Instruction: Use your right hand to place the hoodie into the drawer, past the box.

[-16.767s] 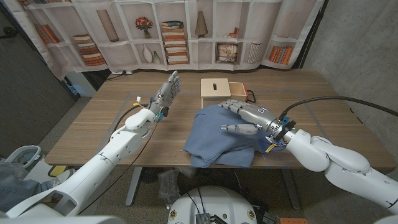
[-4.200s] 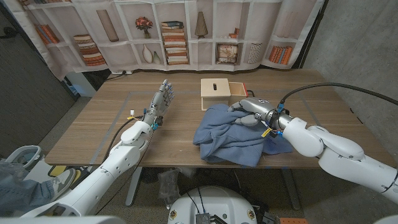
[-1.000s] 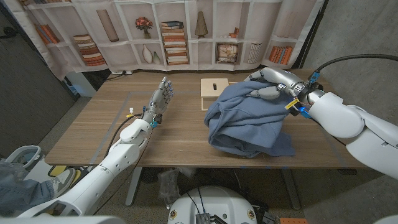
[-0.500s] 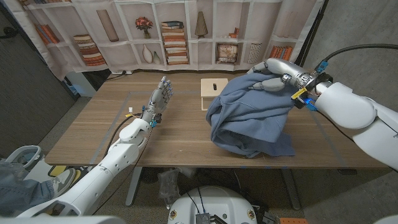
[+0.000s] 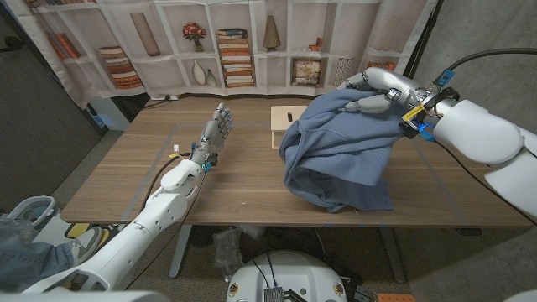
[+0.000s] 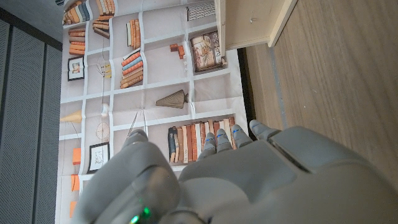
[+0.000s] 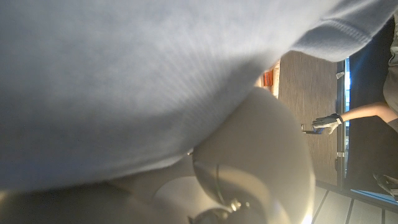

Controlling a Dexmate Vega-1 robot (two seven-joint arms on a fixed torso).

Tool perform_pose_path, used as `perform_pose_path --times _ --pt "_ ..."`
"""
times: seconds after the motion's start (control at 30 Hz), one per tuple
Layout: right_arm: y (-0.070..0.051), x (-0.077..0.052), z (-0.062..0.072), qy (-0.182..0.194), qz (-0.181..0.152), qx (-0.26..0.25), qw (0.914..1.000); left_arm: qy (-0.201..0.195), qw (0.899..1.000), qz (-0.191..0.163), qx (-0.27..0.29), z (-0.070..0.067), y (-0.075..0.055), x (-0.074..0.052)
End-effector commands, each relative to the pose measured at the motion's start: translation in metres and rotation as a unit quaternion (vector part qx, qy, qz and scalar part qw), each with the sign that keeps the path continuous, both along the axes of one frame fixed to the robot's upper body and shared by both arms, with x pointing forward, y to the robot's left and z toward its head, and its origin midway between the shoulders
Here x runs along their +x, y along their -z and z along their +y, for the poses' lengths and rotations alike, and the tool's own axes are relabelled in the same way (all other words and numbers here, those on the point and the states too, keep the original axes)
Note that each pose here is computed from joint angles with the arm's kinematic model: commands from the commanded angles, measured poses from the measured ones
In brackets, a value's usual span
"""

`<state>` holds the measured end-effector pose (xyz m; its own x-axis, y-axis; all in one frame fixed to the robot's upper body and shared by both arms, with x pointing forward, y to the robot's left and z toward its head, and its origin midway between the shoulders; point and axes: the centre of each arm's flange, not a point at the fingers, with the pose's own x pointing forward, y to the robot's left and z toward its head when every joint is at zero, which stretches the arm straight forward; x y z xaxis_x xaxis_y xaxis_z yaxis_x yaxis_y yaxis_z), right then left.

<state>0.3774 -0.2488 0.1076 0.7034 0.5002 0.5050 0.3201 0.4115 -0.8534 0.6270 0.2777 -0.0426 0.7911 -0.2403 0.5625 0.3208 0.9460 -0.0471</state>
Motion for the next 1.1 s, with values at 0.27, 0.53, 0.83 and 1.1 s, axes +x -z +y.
perform_pose_path --times 0.27,0.53,0.83,1.1 --pt "-0.017 -0.011 -0.012 -0.010 0.008 0.028 0.9995 -0.003 1.000 -0.003 -0.001 -0.002 -0.001 -0.005" --pt "-0.029 -0.016 -0.012 -0.010 0.015 0.023 0.9996 -0.009 1.000 -0.001 -0.006 -0.002 0.003 -0.007" --pt "-0.039 -0.022 -0.014 -0.019 0.020 0.024 0.9993 -0.012 1.000 -0.002 -0.005 -0.003 0.001 -0.011" --pt "-0.043 -0.030 -0.017 -0.015 0.010 0.021 0.9996 -0.015 1.000 -0.005 -0.004 -0.005 -0.001 -0.015"
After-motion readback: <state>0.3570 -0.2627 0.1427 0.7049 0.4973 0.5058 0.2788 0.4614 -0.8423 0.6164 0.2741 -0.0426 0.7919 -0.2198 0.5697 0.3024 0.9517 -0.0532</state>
